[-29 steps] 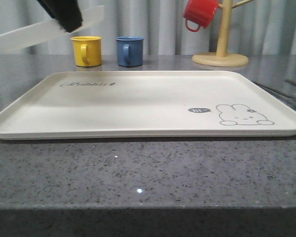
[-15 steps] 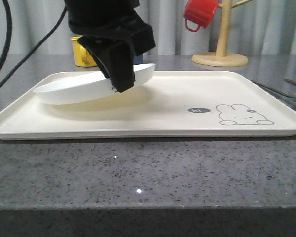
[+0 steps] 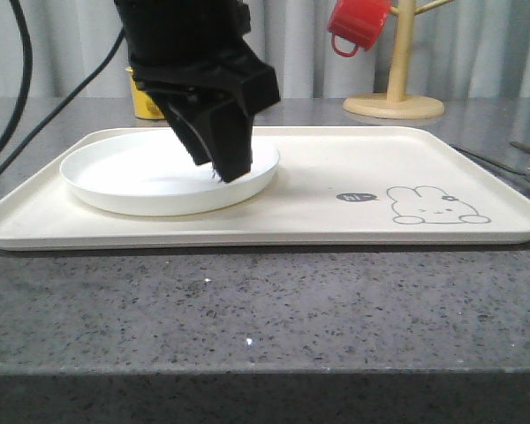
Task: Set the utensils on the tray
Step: 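Carry the plate over the tray and lower it onto the tray, then open the left gripper and withdraw it from the plate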
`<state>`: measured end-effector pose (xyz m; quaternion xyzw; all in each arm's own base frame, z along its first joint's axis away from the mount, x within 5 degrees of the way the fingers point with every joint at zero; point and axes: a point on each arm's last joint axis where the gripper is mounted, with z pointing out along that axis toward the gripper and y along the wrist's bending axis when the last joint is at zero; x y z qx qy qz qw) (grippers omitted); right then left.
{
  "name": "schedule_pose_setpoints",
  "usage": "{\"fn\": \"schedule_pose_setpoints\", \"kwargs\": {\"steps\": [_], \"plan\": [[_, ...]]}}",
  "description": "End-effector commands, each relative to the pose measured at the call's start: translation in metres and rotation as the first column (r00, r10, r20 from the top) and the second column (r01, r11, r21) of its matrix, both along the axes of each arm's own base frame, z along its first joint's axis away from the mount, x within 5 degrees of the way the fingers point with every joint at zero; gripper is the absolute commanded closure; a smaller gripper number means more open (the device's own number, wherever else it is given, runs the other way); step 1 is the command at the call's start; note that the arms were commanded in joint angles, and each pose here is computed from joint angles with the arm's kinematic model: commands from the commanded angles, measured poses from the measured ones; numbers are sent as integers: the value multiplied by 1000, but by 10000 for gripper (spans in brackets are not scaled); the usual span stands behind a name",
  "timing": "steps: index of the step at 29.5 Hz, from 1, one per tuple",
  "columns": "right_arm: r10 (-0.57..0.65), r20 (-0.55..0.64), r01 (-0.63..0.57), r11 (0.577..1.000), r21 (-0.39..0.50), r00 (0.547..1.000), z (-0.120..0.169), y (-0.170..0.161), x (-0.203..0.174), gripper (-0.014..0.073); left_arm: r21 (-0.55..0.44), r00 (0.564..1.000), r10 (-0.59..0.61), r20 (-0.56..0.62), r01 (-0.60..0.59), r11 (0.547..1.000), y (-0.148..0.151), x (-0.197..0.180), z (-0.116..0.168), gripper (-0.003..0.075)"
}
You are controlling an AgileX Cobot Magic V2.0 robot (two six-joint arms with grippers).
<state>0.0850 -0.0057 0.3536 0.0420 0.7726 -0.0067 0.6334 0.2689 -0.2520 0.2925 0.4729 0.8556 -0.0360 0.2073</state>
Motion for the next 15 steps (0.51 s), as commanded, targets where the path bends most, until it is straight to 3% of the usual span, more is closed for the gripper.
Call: {"fn": "schedule_pose_setpoints", "kwargs": {"steps": [1,9,15], "plan": [[-2,95,5,1000,-25,995,17,-1,1,17,-164,987,35,156,-9,986,12,-6,56,420],[-2,95,5,1000,-25,995,17,-1,1,17,-192,965,199,171,-165,967,75,2,87,542],[-2,95,5,1000,-25,995,17,-1,1,17,-196,912,398,99,-375,906,142,7,85,702]]}}
